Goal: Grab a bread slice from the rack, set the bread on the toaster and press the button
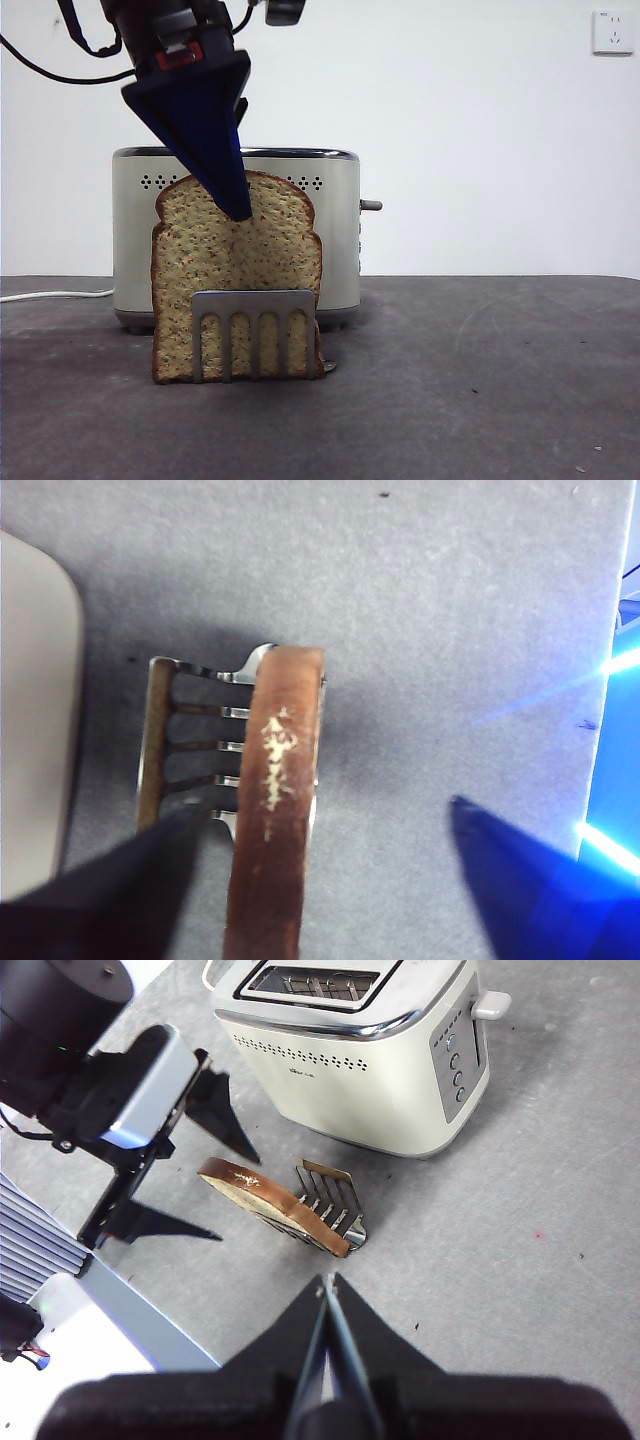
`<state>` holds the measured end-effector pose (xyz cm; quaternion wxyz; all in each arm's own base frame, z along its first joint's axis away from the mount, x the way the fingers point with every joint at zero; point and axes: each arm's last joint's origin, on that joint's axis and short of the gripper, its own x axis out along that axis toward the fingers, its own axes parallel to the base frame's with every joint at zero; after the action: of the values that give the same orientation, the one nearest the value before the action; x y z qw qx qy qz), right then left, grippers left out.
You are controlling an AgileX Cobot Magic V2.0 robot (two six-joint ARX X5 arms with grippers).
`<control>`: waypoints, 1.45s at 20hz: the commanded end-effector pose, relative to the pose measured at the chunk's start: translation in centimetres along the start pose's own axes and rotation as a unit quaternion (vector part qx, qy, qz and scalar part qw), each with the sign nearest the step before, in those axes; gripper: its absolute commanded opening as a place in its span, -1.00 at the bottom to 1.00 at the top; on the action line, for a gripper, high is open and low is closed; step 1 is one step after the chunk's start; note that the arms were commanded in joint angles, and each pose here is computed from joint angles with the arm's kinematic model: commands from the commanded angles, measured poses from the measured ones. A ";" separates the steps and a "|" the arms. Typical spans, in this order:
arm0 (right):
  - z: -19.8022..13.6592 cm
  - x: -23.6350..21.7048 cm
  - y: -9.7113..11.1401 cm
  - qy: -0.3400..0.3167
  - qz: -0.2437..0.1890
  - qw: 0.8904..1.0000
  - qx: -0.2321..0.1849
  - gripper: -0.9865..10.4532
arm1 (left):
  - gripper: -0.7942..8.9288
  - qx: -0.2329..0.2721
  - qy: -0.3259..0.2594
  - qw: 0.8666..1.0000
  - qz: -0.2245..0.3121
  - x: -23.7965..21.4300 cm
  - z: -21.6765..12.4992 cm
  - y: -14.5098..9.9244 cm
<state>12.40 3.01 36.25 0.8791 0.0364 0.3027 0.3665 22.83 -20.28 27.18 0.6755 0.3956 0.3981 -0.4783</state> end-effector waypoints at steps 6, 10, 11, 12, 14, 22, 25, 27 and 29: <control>0.0 0.0 0.0 0.000 0.002 1.000 -0.007 -0.85 | -0.85 0.007 0.003 1.000 -0.004 0.2 0.0 -0.1; 0.0 0.0 0.0 0.000 0.002 1.000 -0.007 -0.85 | -0.85 0.007 0.003 1.000 -0.004 0.1 0.0 -0.1; 0.0 0.0 0.0 0.000 0.002 1.000 -0.007 -0.85 | -0.85 0.007 0.002 1.000 -0.003 0.1 0.0 -0.1; 0.0 0.0 0.0 0.000 0.002 1.000 -0.007 -0.85 | -0.85 0.007 0.002 1.000 -0.002 0.1 0.0 -0.1; 0.0 0.0 0.0 0.000 0.002 1.000 -0.007 -0.85 | -0.85 0.008 0.006 1.000 0.008 -0.4 0.2 0.0; 0.0 0.0 0.0 -0.001 0.002 1.000 -0.007 -0.85 | -0.85 0.010 -0.013 1.000 0.023 -5.7 2.1 0.7; 0.1 0.1 0.0 0.000 0.002 1.000 -0.009 -0.85 | -0.85 0.013 -0.044 0.998 0.045 -10.1 2.9 0.7; 0.1 0.1 0.0 0.001 0.002 1.000 -0.010 -0.85 | -0.85 0.017 -0.080 0.994 0.076 -13.3 3.3 0.7; 0.1 0.2 -0.2 0.003 0.002 1.000 -0.008 -0.85 | -0.85 0.027 -0.096 0.987 0.127 -15.9 3.7 0.9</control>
<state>12.65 3.03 36.15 0.8778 0.0331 0.3050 0.3680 20.66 -18.07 43.29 0.7604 0.4028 0.2681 -0.4333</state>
